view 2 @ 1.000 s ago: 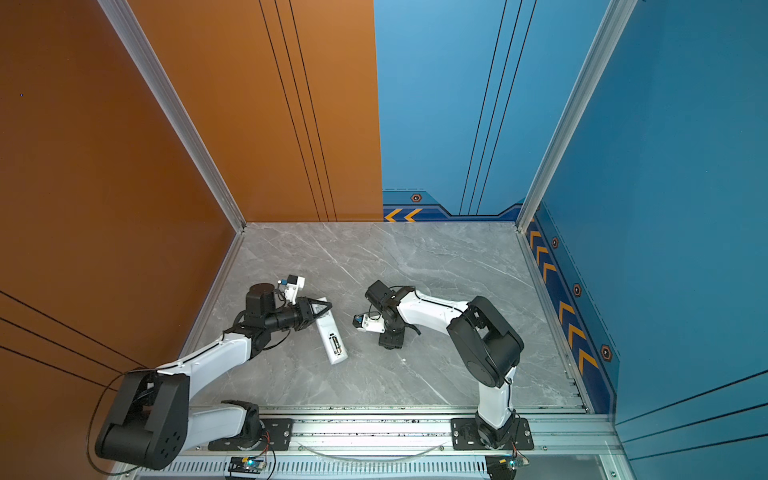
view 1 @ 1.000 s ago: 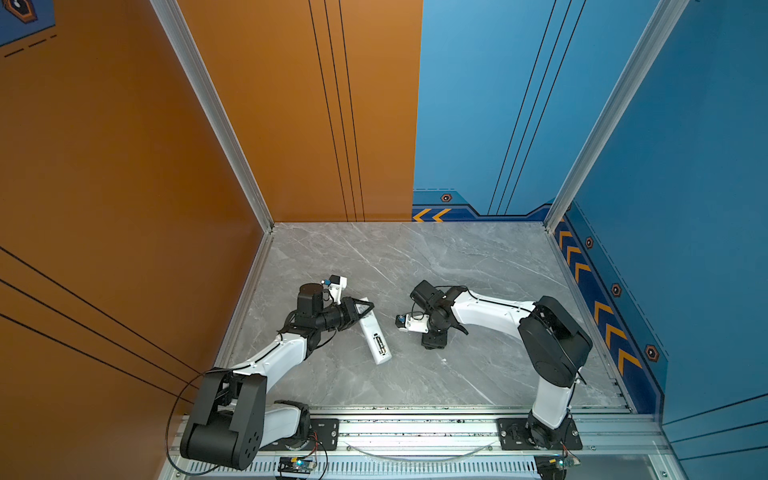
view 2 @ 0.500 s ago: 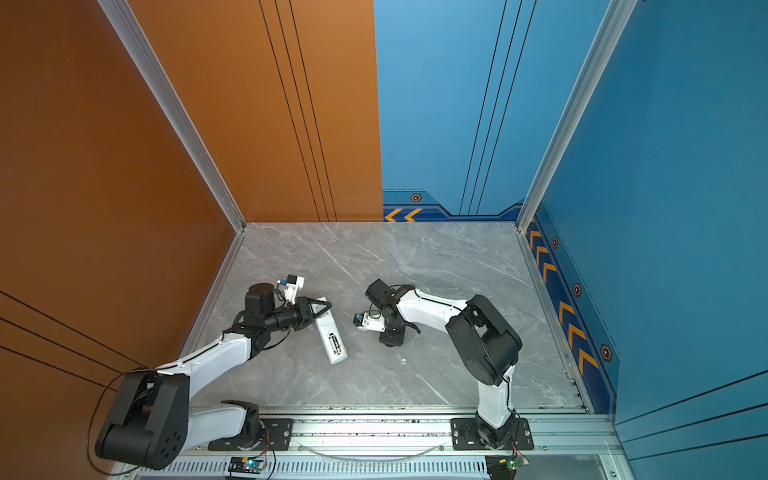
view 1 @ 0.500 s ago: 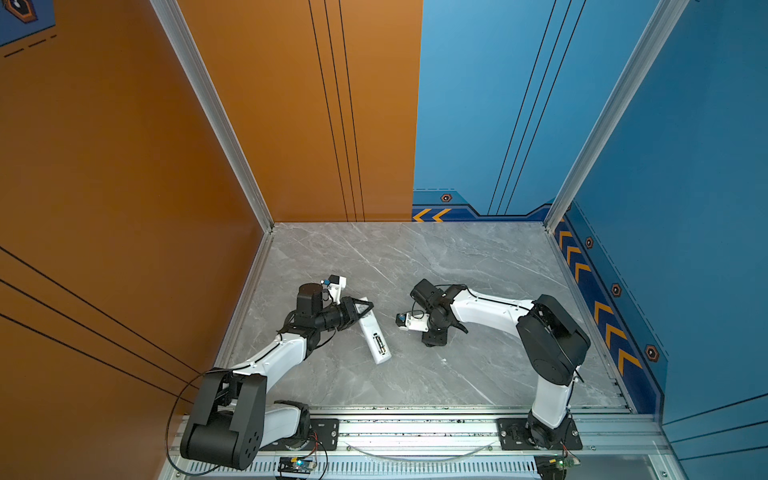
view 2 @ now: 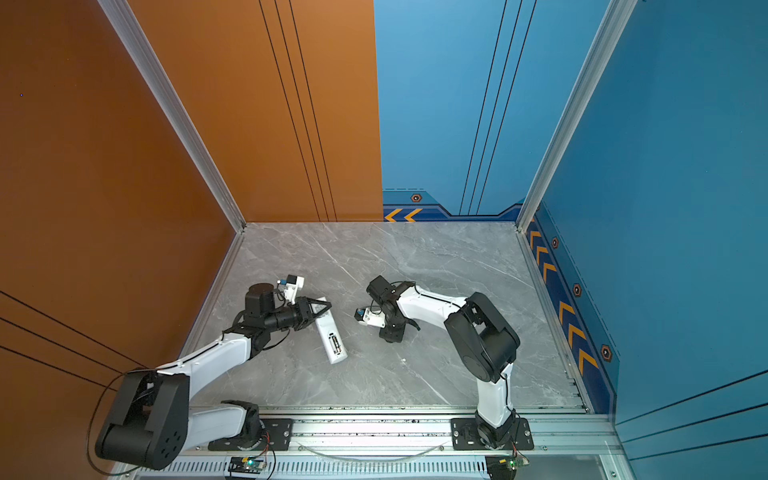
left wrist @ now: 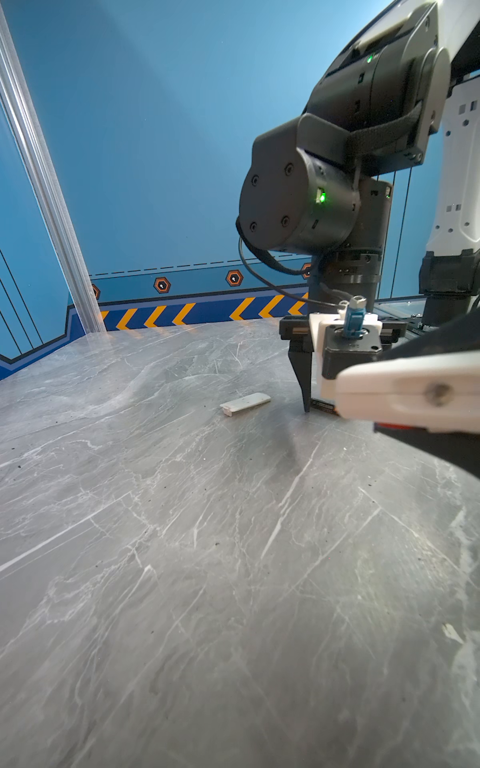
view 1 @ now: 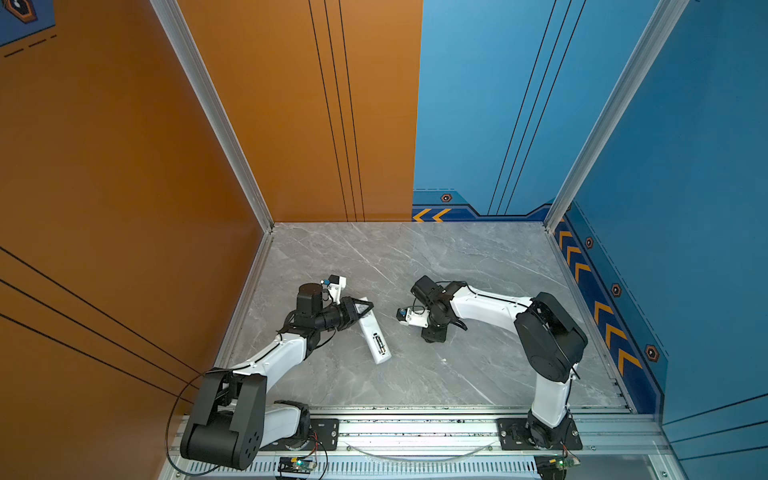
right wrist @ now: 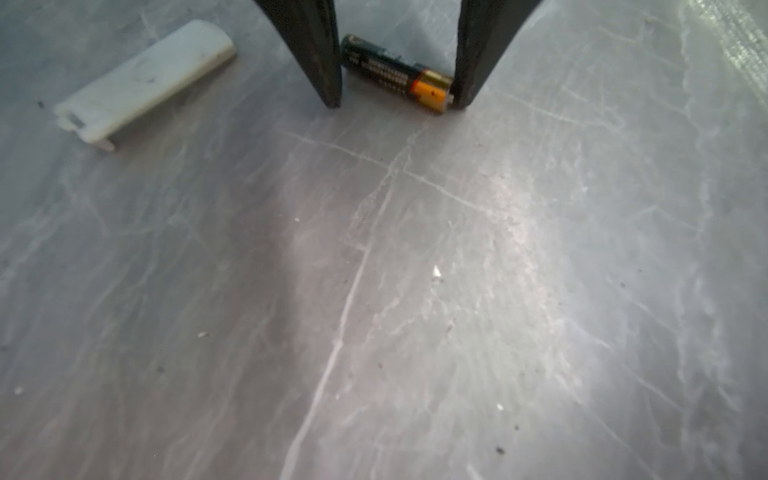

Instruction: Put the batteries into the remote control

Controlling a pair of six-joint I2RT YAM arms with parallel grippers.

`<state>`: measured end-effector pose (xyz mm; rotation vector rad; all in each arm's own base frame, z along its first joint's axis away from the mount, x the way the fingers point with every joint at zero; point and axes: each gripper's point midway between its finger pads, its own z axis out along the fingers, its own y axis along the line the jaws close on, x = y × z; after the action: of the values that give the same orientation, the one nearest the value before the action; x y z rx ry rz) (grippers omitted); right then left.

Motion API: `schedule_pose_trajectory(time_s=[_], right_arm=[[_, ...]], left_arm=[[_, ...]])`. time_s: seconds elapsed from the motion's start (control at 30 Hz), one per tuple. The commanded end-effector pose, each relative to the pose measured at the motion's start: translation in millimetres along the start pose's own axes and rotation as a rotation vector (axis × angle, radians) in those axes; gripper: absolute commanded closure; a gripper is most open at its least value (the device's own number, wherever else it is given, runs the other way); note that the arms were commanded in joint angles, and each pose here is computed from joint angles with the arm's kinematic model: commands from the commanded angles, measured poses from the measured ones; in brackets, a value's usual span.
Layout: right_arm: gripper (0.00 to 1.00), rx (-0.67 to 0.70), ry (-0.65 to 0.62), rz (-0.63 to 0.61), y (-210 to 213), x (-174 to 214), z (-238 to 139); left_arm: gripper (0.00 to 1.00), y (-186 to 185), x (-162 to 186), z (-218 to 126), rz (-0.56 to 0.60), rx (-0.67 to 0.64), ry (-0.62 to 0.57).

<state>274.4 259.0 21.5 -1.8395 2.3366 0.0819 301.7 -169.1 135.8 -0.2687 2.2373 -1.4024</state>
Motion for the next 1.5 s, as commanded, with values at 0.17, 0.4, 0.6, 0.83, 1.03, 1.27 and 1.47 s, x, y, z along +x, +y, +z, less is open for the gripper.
schedule_pose_trajectory(time_s=[0.17, 0.4, 0.6, 0.83, 1.03, 1.27, 1.47], right_arm=[[0.62, -0.014, 0.075, 0.105, 0.3, 16.3, 10.7], [0.64, -0.022, 0.093, 0.227, -2.2, 16.7, 13.4], [0.66, -0.038, 0.131, 0.323, -1.3, 23.5, 17.2], [0.69, -0.034, 0.123, 0.438, -1.2, 20.8, 15.2], [0.69, -0.038, 0.13, 0.532, 1.4, 22.1, 16.9], [0.67, -0.044, 0.146, 0.602, 7.4, 30.0, 17.3], [0.55, -0.087, 0.129, 0.599, 9.0, 34.7, 13.9]], left_arm=[[1.0, -4.5, -0.9, -2.3, 0.017, 0.022, -0.002], [1.0, -7.1, -2.0, -3.8, 0.026, 0.026, -0.009], [1.0, -10.2, -3.3, -5.1, 0.036, 0.032, -0.016], [1.0, -12.2, -3.9, -5.6, 0.04, 0.035, -0.018], [1.0, -14.1, -3.8, -6.6, 0.044, 0.04, -0.02], [1.0, -14.9, -3.8, -6.7, 0.044, 0.041, -0.02], [1.0, -15.3, -3.8, -7.3, 0.046, 0.042, -0.022]])
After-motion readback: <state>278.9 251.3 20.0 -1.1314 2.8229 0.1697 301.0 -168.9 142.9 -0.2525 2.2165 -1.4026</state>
